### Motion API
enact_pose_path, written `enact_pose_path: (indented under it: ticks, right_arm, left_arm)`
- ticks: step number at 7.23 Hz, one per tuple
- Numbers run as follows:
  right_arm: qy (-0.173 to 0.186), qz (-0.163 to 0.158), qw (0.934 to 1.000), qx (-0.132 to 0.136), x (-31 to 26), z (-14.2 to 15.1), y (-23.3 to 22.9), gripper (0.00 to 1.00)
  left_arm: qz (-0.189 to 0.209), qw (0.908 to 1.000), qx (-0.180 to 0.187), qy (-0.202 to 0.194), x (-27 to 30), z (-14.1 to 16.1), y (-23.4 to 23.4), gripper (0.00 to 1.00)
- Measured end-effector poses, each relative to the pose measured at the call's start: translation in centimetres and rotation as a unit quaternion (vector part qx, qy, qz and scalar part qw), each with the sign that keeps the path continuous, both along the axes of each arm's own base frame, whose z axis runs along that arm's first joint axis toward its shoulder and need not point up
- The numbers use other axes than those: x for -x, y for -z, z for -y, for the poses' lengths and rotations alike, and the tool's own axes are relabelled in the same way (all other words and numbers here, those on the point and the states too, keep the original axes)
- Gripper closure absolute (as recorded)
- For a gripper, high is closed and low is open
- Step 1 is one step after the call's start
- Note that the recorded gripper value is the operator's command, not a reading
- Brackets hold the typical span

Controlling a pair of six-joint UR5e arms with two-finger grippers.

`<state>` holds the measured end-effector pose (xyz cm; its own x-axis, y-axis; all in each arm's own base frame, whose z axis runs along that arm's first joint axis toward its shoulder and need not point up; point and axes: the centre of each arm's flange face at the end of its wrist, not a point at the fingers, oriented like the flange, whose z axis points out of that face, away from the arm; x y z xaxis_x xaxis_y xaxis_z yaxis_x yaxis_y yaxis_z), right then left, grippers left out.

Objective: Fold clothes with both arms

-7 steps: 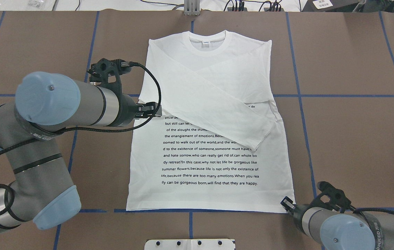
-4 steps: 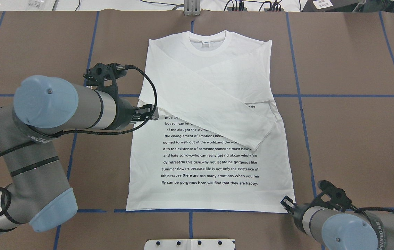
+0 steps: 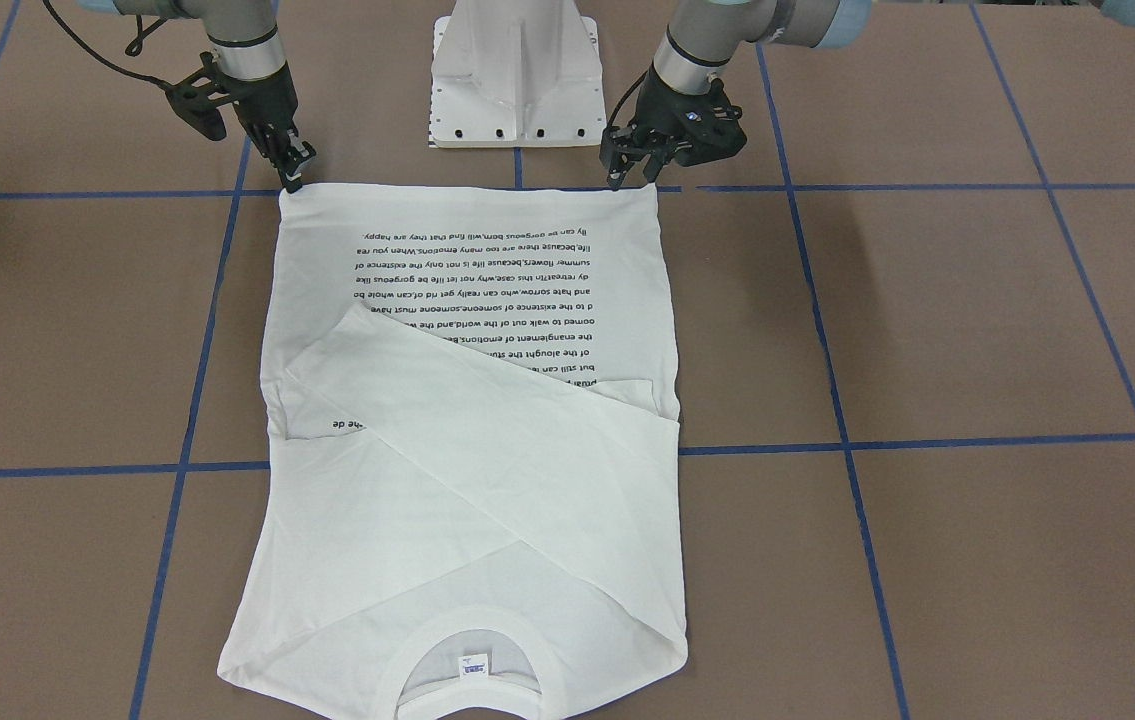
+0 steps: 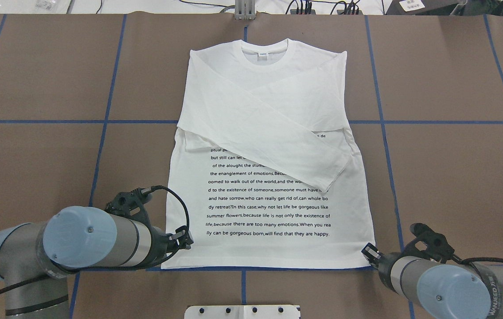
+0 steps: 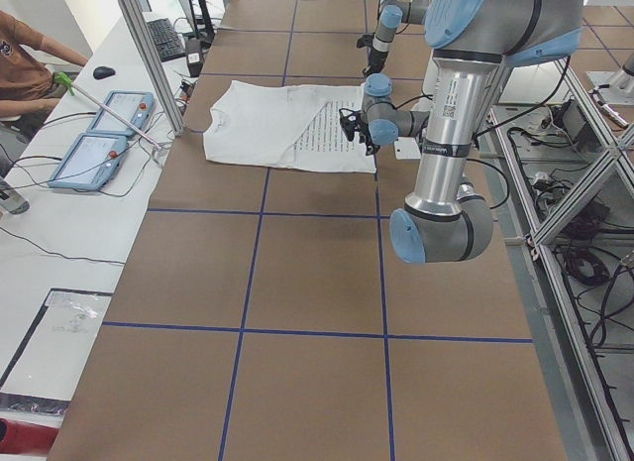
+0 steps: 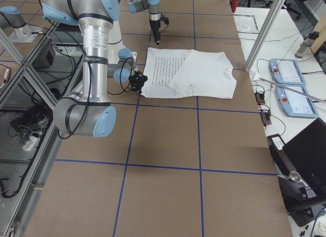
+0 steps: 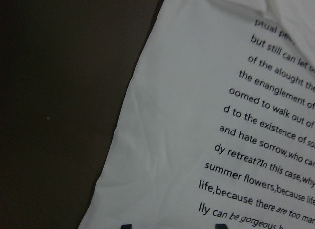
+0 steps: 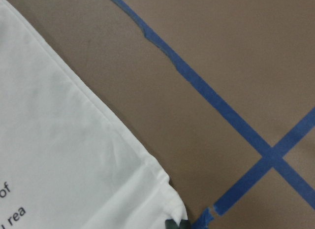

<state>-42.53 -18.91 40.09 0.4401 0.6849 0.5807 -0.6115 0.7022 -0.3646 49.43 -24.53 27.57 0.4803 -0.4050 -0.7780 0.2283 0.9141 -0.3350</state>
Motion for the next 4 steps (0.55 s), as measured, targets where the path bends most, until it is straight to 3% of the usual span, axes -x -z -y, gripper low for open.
enact_pose_path:
  ticks: [4]
  right_arm:
    - [-0.007, 0.004, 1.0000, -0.001, -0.5, 0.8, 0.4, 1.00]
  left_arm:
    - [0.045, 0.9987, 0.018, -0.016, -1.6, -2.5, -4.4, 0.36]
